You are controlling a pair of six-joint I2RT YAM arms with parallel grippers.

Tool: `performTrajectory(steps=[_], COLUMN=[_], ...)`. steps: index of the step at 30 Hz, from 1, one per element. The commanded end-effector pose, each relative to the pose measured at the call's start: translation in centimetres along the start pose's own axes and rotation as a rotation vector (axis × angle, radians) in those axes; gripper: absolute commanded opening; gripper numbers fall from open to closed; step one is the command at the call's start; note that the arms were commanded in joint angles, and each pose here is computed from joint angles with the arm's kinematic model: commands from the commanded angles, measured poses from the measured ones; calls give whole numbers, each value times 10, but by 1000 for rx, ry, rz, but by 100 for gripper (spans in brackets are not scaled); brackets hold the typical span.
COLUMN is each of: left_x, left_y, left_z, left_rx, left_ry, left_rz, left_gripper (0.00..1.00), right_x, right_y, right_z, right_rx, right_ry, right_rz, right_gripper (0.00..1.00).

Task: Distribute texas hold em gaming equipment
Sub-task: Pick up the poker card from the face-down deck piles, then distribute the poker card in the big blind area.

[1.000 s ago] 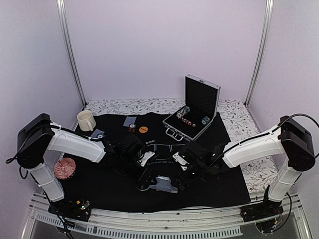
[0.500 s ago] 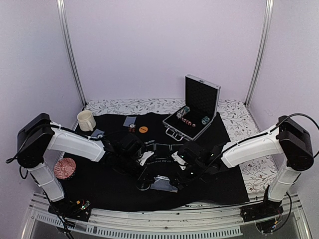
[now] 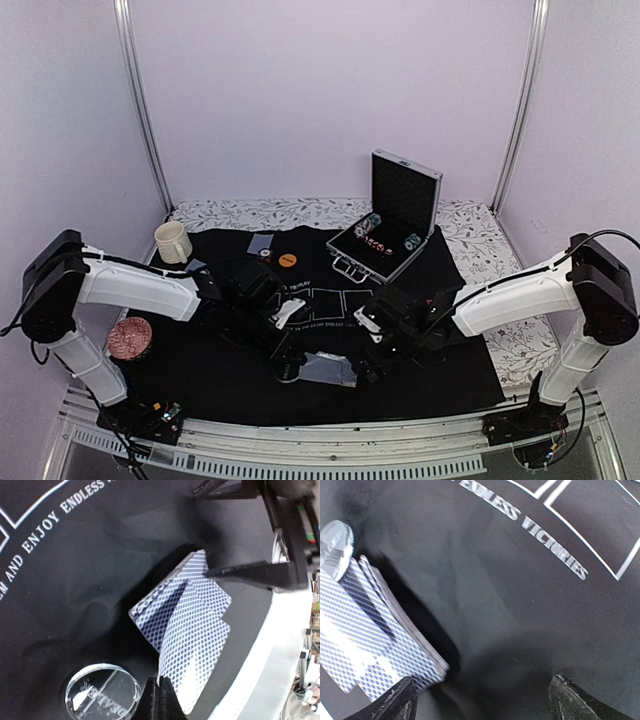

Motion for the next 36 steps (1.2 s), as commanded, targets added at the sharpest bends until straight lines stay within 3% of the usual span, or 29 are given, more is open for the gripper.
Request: performTrajectory(steps=[1, 6, 16, 24, 30, 36], left_x=[-6, -14, 14, 94, 169, 207], left_y=[16, 43, 151, 262, 259, 229], left_z=[7, 31, 114, 174, 203, 228], left_rx=[-18, -120, -584, -1093, -1204, -1245], left_ry=[-47, -64, 36, 343, 591, 736], left_rz=[4, 9, 157, 235, 298, 239], left_gripper=[0, 0, 0, 0, 0, 0], right_x=[-12, -14, -20, -20, -21, -21], right_y=[11, 26, 46, 47, 49, 48], right_z=[-18, -6, 7, 14, 15, 16], right_rx=[63, 13, -56, -71, -76, -70], right_ry=[7, 7, -8, -2, -9, -10], right_rz=[-78, -93, -113, -115, -120, -126], right_gripper=[94, 95, 96, 96, 96, 96])
Point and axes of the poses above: each gripper's point midway between its finger pads, its own y axis back along the fingers, its own x axis along the line the jaws close on, z = x × y, the point moved 4 cm from there along y, back along the fingers, and after that the axes turned 10 degrees about y, right-handed, at the moved point
